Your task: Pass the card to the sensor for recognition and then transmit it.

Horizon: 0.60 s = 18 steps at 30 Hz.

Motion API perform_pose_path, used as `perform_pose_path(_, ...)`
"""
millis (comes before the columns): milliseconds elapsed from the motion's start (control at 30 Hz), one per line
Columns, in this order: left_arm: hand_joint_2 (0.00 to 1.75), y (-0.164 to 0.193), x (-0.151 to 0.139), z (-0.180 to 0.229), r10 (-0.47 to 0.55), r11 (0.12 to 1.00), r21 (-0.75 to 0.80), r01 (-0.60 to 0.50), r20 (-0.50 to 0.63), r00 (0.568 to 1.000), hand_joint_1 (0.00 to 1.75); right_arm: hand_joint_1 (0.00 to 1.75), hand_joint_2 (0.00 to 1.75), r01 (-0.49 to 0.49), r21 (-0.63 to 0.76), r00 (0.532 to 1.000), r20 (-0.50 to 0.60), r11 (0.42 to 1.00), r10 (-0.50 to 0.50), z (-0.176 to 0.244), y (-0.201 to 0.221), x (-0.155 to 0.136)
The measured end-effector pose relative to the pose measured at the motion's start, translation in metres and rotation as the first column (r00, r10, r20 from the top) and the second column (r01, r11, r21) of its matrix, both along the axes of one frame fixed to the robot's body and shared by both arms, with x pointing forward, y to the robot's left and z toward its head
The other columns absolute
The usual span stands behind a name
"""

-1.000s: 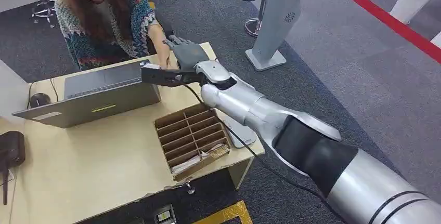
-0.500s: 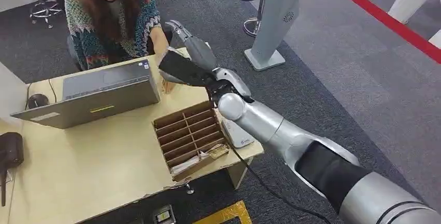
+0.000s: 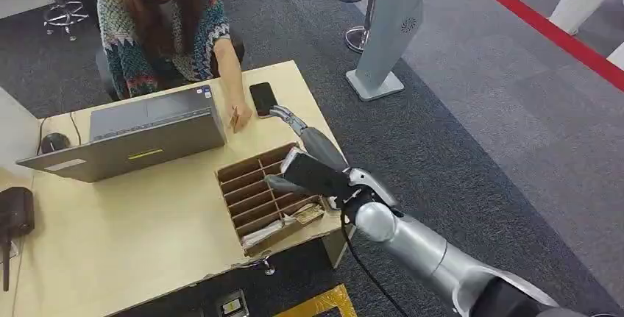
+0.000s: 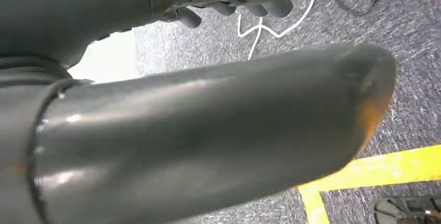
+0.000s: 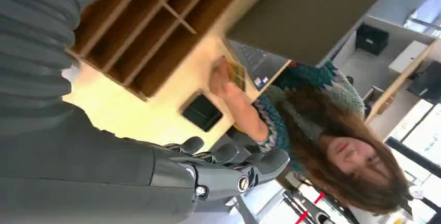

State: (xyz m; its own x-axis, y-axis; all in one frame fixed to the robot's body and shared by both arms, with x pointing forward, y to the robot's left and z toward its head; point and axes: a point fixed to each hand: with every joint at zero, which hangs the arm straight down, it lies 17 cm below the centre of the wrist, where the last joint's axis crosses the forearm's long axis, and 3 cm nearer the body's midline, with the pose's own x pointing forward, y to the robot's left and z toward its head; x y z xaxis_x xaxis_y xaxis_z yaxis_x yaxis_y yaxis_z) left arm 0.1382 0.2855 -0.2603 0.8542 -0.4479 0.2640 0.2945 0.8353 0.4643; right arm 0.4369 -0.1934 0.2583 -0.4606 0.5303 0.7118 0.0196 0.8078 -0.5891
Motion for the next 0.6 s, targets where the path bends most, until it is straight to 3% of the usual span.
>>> perform_pose_path(600, 0.00, 0.003, -0.001, 0.000, 0.016, 1.000, 0.001, -0.016, -0.002, 1.000, 0.00, 0.00, 1.75, 0.003, -0.073, 0.998, -0.058, 0.997, -0.007, -0.017, -0.014, -0.038)
